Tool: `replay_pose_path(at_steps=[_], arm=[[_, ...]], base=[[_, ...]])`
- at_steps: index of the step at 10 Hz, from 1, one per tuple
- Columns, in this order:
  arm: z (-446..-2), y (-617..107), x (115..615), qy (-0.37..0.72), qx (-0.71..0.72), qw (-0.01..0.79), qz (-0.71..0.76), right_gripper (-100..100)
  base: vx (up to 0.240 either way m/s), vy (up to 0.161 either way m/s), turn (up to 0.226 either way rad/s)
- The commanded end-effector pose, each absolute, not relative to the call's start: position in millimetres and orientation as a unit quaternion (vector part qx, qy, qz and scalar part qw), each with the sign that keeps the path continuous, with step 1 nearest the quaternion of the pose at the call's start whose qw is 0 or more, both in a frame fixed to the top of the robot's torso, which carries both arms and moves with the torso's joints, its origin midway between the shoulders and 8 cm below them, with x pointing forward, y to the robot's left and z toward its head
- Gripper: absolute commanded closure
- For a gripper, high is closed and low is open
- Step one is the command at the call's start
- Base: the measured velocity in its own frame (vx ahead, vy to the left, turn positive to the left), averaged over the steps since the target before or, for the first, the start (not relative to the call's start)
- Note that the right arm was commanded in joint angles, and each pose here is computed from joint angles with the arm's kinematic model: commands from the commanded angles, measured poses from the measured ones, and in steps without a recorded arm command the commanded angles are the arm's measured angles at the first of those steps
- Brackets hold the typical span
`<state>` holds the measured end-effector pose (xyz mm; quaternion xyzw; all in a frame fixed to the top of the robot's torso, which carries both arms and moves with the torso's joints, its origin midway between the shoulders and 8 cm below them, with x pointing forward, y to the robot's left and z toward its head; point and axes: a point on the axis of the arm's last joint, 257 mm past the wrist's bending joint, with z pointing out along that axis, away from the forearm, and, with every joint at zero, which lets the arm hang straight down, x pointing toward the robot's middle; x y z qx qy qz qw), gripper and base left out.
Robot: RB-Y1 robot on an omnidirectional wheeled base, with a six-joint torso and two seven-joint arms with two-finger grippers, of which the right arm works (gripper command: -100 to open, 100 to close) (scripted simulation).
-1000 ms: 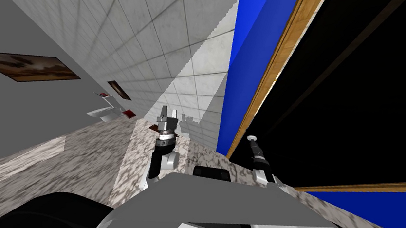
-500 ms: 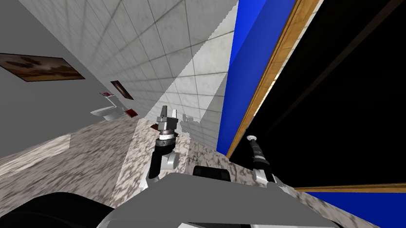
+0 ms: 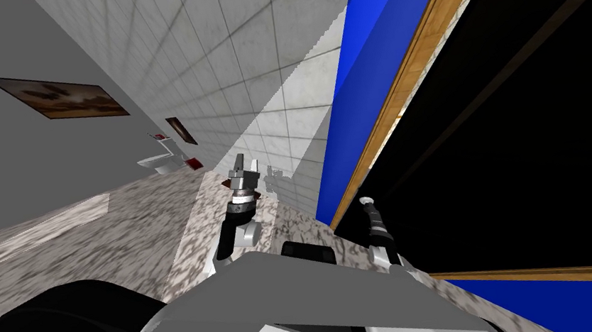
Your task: Pull the door open
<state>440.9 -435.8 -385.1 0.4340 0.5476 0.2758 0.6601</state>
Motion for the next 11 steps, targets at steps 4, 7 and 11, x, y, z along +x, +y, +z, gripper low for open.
replay_pose_path(at_steps=[4,7,11], arm=[[-385.7,-428.8,441.8,0.523,0.464,0.642,0.315,100],[-385.4,-429.3,442.0,0.5,0.488,0.628,0.343,100],[-385.1,-429.7,442.1,0.476,0.511,0.612,0.371,100]], base=[[-0.026,-0.012,0.027],[-0.029,-0.008,0.029],[-0.034,-0.013,0.026]])
